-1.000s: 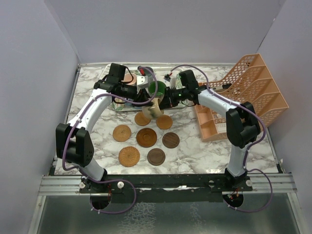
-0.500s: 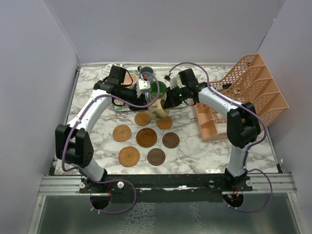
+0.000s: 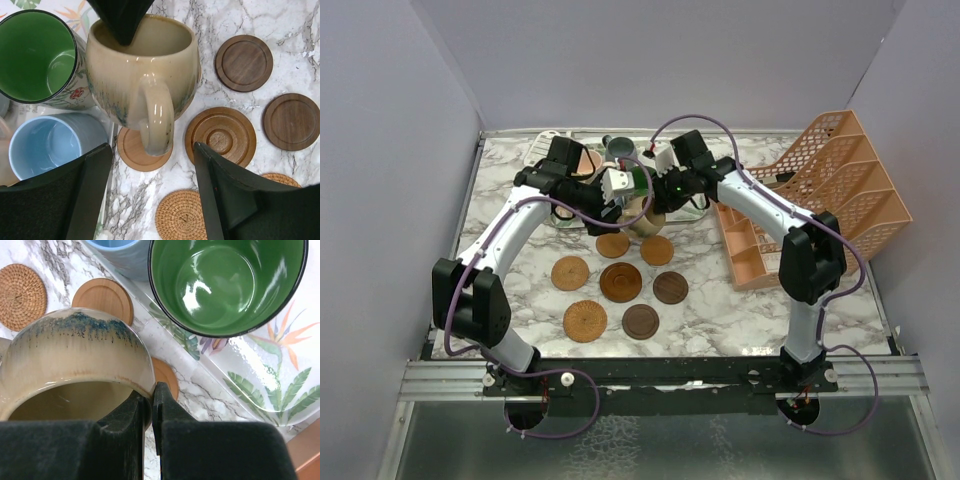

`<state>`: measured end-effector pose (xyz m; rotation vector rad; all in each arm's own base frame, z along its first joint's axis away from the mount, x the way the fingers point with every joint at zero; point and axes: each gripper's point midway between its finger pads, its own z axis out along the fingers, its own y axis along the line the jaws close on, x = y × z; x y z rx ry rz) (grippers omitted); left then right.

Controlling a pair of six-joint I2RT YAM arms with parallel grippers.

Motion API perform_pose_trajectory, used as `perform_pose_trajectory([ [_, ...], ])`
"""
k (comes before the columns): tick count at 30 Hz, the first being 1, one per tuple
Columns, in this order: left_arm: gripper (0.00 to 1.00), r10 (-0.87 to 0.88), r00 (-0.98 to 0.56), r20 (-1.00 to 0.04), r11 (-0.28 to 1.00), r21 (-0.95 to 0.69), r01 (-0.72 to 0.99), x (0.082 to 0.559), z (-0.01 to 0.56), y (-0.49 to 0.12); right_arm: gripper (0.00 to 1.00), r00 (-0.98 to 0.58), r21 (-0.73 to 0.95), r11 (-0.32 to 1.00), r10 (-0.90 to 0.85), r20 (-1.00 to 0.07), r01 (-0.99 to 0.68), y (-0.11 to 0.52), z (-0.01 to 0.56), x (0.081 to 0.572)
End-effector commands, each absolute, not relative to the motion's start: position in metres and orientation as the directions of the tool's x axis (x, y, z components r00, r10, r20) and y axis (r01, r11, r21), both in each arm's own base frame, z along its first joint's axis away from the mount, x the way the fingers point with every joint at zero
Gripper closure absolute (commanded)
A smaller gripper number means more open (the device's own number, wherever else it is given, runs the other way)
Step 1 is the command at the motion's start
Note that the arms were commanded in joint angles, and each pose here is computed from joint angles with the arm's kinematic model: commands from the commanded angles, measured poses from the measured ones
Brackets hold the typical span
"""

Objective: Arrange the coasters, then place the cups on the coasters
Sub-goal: Place the cup on the coaster.

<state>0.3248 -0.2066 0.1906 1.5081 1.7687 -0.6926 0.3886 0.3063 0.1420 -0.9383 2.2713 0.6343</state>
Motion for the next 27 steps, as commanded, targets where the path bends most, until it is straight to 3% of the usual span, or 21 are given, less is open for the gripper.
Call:
perform_pose_trajectory([
  [1,0.3,0.642,-0.032,-0.766,0.192,0.12,0.974,0.327,0.195,-0.203,0.99,-0.519,0.133,0.633,-0.476,-0.71,-0.763,0.324,0.157,0.399],
  [5,0.31,0.664,-0.022,-0.747,0.2,0.149,0.969,0.332,0.194,-0.205,0.99,-0.511,0.12,0.629,-0.489,-0.707,-0.768,0.332,0.157,0.4],
  [19,0.53,0.824,0.005,-0.567,0.135,0.205,0.969,0.33,0.154,-0.21,0.99,-0.518,0.124,0.621,-0.507,-0.689,-0.774,0.341,0.15,0.397],
  [23,0.66,0.838,0.009,-0.546,0.114,0.192,0.975,0.33,0.146,-0.214,0.99,-0.517,0.13,0.615,-0.509,-0.689,-0.778,0.342,0.149,0.395],
  [27,0.92,0.838,0.006,-0.545,0.111,0.181,0.977,0.331,0.142,-0.216,0.99,-0.514,0.134,0.609,-0.508,-0.691,-0.781,0.342,0.15,0.393],
])
